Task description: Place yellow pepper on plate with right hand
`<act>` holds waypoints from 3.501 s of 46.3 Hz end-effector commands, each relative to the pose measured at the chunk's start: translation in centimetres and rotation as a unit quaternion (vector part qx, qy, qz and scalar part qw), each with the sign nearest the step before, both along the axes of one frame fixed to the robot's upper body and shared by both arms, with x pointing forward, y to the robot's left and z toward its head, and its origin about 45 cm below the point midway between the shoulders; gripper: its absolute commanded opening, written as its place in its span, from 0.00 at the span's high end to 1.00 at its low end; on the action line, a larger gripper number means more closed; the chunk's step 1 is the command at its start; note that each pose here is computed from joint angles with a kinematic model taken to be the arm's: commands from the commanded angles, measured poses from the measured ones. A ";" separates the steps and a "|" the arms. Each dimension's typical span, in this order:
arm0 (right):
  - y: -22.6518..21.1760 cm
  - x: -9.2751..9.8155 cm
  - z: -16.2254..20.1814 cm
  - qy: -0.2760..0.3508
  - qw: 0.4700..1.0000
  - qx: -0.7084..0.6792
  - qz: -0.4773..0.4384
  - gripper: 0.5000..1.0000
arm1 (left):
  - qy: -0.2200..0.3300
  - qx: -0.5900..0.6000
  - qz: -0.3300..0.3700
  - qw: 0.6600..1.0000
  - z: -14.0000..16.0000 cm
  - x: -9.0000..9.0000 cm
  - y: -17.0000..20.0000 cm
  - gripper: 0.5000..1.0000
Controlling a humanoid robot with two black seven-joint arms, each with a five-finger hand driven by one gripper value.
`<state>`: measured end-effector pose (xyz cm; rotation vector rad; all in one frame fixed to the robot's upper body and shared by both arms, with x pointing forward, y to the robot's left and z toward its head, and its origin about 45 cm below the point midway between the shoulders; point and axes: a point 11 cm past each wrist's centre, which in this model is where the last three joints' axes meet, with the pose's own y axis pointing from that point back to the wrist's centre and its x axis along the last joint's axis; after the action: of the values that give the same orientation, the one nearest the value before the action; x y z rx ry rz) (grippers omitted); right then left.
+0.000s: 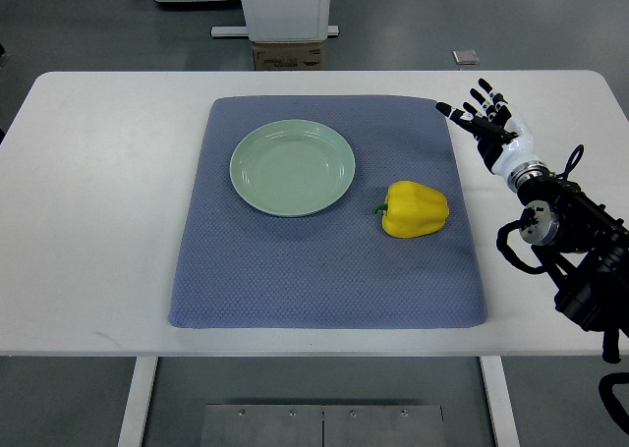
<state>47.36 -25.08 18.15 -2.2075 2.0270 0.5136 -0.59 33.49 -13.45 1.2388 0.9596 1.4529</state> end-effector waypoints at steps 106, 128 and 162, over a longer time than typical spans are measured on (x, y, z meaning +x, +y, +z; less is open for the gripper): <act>-2.7 0.2 1.1 -0.014 1.000 -0.017 -0.009 0.00 | -0.001 0.001 0.000 1.000 0.0 0.0 0.1 0.00; -1.4 -1.2 6.3 -0.094 0.975 -0.145 0.142 0.00 | -0.001 0.000 0.000 1.000 0.0 0.0 0.0 0.00; 2.3 -4.8 7.0 -0.166 0.852 -0.358 0.344 0.00 | 0.000 0.000 0.000 1.000 0.0 -0.1 0.0 0.00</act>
<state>42.65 -23.06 25.06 -3.1127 1.3364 -0.6532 -0.61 33.52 -13.44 1.2388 0.9589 1.4538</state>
